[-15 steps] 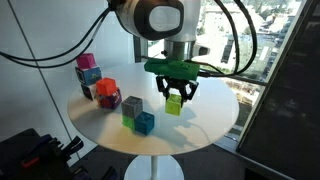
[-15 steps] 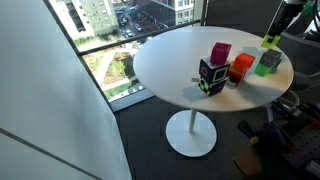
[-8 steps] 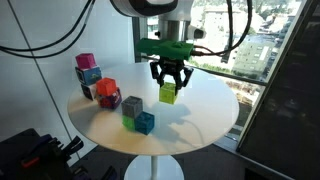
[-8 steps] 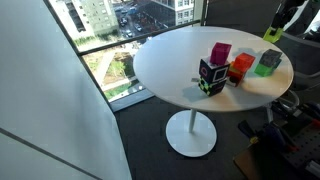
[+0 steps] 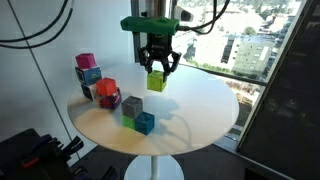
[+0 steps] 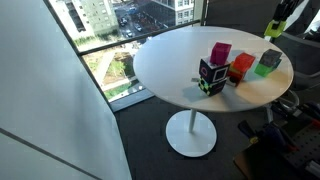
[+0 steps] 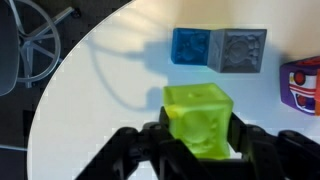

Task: Put the yellow block on the grey block

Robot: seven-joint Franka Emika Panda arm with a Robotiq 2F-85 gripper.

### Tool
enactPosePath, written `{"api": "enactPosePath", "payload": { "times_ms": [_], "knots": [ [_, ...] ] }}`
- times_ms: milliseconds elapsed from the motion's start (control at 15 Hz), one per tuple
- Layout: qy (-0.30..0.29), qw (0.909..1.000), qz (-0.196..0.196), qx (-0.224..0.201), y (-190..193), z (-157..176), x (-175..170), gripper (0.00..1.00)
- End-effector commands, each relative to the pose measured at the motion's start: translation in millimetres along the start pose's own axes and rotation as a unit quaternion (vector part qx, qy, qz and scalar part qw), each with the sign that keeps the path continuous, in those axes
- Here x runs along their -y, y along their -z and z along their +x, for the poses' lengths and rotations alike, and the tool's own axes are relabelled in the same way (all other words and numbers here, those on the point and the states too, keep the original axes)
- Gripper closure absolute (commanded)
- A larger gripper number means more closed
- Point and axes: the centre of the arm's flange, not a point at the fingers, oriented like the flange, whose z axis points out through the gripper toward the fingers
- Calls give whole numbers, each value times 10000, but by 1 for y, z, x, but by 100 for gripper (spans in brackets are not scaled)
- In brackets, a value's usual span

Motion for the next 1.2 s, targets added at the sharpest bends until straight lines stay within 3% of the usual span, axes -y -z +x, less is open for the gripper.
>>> {"api": "enactPosePath", "payload": {
  "times_ms": [0, 600, 1133],
  "knots": [
    [44, 9998, -20, 171, 12, -10, 24, 71],
    [160, 9991, -190, 352, -9, -38, 55, 71],
    [176, 9995, -271, -17, -19, -62, 68, 71]
  ]
}}
